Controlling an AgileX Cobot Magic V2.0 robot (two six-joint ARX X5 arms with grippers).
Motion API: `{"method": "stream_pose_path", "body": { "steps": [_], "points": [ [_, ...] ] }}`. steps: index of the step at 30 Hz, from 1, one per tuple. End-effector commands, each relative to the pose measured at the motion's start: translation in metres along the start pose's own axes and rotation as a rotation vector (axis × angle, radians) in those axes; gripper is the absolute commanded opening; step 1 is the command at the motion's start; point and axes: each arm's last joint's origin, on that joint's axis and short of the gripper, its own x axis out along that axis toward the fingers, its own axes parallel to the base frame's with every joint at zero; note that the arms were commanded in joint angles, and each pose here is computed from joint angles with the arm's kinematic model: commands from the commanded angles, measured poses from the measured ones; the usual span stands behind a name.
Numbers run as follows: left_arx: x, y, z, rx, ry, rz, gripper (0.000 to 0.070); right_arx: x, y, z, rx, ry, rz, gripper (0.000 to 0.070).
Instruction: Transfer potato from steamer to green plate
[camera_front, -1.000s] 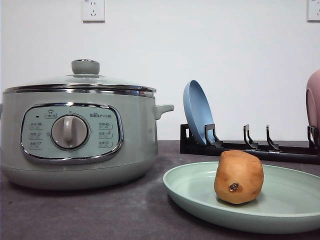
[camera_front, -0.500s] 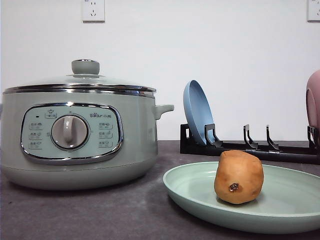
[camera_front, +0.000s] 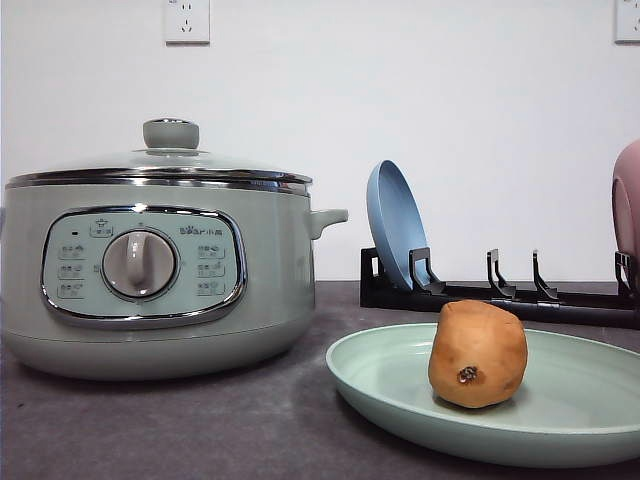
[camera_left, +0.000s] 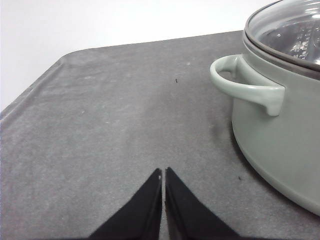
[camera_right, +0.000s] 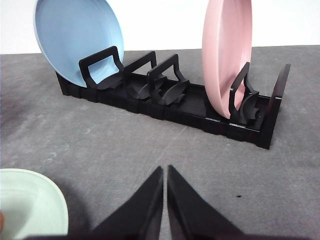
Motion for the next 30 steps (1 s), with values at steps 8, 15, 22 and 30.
{"method": "stream_pose_path", "body": {
  "steps": [8,15,22,30],
  "points": [
    [0.0022,-0.0009,-0.0069,0.005,0.025,0.002,0.0002,0.0003,-0.0003,-0.0007,0.011,-0.004,-0.002,0.0000],
    [0.0022,-0.0009,-0.0069,0.005,0.025,0.002,0.0002,0.0003,-0.0003,-0.0007,0.011,-0.004,-0.002,0.0000],
    [0.0022,-0.0009,-0.0069,0.005,0.025,0.002,0.0002,0.0003,-0.0003,-0.0007,0.011,-0.004,-0.002,0.0000],
    [0.0022,-0.0009,-0.0069,0.005,0.025,0.002,0.0002,0.0003,-0.0003,-0.0007,0.011,-0.004,-0.002,0.0000]
  ]
}}
